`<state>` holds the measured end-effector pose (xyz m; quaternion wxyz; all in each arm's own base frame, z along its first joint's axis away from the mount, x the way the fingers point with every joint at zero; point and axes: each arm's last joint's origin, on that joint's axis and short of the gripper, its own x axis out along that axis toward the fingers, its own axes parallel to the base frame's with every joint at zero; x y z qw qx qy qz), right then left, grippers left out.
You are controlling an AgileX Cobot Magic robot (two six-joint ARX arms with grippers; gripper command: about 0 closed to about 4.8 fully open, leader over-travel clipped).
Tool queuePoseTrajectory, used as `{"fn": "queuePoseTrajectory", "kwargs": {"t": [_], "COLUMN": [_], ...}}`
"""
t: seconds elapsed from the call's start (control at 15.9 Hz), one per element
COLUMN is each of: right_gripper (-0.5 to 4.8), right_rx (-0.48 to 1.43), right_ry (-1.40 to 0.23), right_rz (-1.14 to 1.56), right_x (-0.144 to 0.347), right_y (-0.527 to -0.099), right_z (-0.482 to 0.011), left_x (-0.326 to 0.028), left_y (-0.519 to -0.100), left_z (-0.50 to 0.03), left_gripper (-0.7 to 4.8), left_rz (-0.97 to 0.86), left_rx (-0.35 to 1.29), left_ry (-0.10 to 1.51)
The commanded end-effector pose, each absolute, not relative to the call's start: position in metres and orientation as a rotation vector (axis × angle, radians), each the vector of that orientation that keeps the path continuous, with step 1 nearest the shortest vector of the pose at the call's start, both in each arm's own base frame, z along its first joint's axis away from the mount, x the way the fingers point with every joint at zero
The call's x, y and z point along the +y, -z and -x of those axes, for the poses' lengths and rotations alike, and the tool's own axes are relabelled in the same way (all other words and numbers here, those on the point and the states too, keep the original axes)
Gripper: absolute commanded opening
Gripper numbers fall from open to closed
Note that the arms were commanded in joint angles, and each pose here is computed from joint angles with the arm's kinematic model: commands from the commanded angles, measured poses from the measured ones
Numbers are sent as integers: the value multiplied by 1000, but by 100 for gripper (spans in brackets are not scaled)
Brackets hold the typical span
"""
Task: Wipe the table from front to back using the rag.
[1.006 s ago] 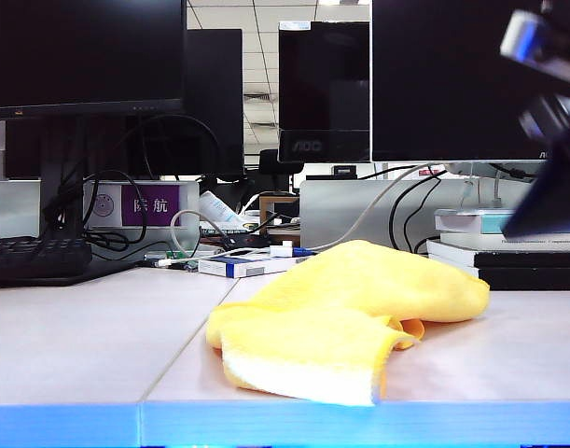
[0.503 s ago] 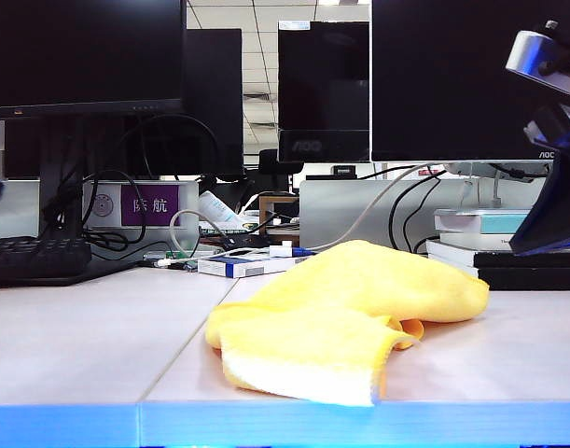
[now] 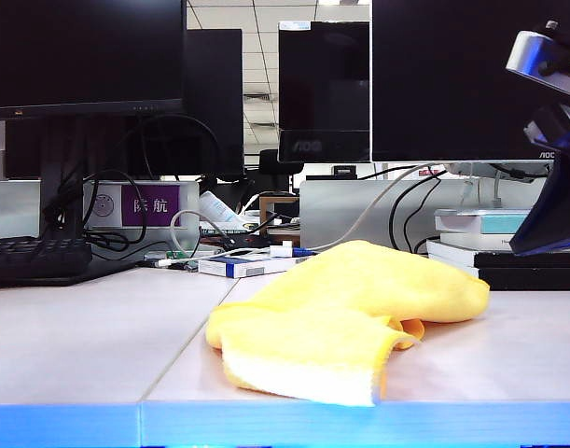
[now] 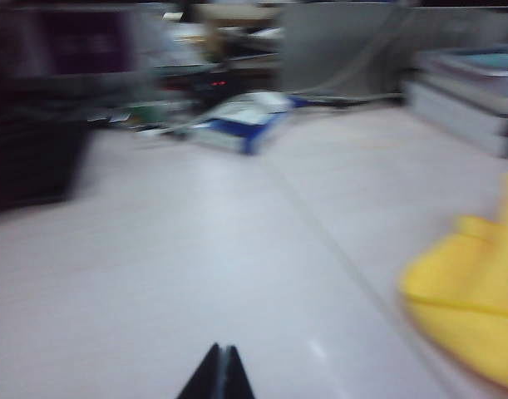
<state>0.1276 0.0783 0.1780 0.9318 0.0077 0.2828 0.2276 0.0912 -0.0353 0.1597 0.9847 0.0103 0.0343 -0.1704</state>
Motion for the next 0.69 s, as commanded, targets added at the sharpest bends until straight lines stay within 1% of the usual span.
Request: {"fn": "queuePoseTrajectory", "kwargs": {"t": [0.06,0.25,0.38,0.69], "right_gripper": [0,0,0,0], "right_rx": [565,566,565,565], "right_ry": [-467,-467,-465,-467], "right_rz": [-24,-23,-23,-24], "right_x": [79,79,79,79], "right_y": [-180,-180,-180,-180], "right_z": [-128,-128,-128,-128], "left_x": [-25,-20,-18,-18], "left_y": [-161,-153,-150,-149], "left_z": [-94,-94,-94,-94], "left_gripper": [-6,-6,-6,-1], "left_rz": [-16,-125,-137,-128], "left_rx": [46,118,154,162], "left_ry": [228,152,94,96]}}
